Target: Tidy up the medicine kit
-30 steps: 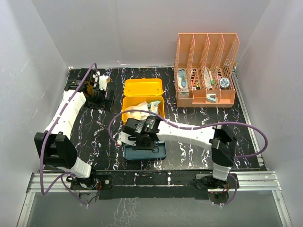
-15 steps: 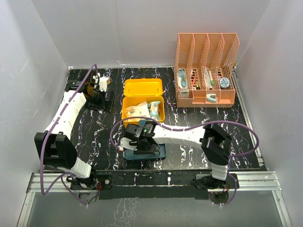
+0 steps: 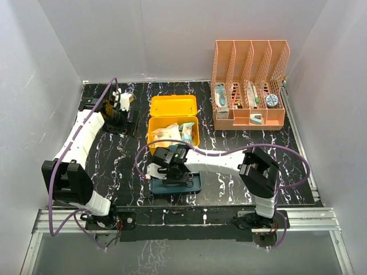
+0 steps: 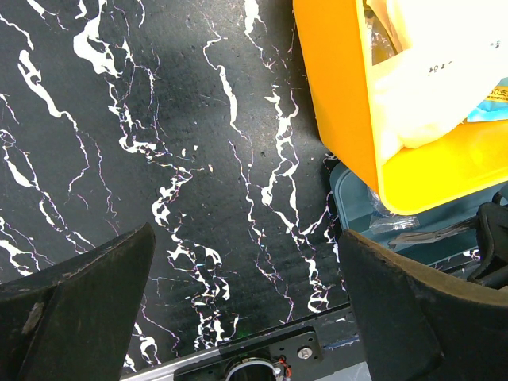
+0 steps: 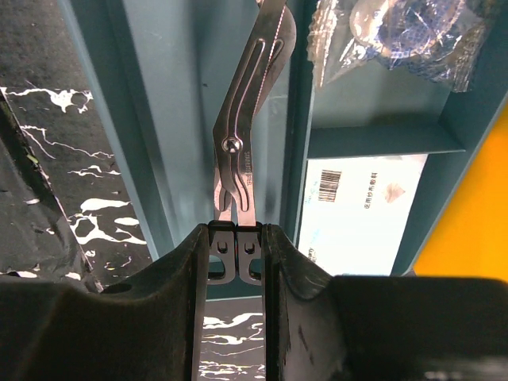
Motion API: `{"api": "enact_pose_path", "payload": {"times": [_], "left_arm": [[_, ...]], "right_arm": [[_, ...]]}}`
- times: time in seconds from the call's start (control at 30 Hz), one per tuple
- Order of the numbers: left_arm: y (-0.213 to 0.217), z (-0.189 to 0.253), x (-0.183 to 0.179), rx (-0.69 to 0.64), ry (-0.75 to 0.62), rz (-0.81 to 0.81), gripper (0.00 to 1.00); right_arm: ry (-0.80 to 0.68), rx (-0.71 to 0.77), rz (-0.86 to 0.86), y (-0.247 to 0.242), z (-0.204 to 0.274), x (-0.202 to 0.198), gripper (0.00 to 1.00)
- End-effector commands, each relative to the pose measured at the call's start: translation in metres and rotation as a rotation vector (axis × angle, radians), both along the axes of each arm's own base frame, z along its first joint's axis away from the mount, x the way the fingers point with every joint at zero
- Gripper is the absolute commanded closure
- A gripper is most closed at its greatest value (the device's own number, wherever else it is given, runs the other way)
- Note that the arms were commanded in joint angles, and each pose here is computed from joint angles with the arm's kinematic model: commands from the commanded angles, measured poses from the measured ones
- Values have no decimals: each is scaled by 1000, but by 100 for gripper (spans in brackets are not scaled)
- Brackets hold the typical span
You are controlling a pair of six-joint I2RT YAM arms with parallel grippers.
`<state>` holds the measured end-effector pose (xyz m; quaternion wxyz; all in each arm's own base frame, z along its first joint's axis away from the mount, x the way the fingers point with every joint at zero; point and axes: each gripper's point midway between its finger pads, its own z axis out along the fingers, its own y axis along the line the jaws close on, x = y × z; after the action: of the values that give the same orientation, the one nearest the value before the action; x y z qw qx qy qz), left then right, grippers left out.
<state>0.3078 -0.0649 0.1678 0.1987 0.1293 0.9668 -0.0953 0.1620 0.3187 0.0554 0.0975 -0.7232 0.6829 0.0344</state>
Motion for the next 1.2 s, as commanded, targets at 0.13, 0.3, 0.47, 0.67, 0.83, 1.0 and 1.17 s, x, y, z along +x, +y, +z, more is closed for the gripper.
{"api": "enact_pose_path", "payload": {"times": [0.13, 0.3, 0.47, 0.67, 0.83, 1.0, 1.17], "left_arm": [[2, 8, -5, -4, -14, 1, 1], [2, 8, -5, -1, -15, 0, 1], [1, 8, -6, -6, -11, -1, 1], [2, 8, -7, -1, -13, -4, 1], [3, 8, -9, 2, -16, -5, 1], [5, 10, -9, 10, -24, -7, 1], [5, 11, -10, 10, -26, -8, 1]], "right_arm": [[3, 20, 10, 5, -7, 9, 100], [32, -1, -1, 0, -13, 4, 100], [39, 0, -12, 0, -13, 2, 100], [46, -1, -15, 0, -16, 1, 100], [14, -2, -32, 0, -15, 7, 77], [-10, 36, -39, 4, -6, 10, 66], [-24, 61, -40, 4, 2, 11, 62]]}}
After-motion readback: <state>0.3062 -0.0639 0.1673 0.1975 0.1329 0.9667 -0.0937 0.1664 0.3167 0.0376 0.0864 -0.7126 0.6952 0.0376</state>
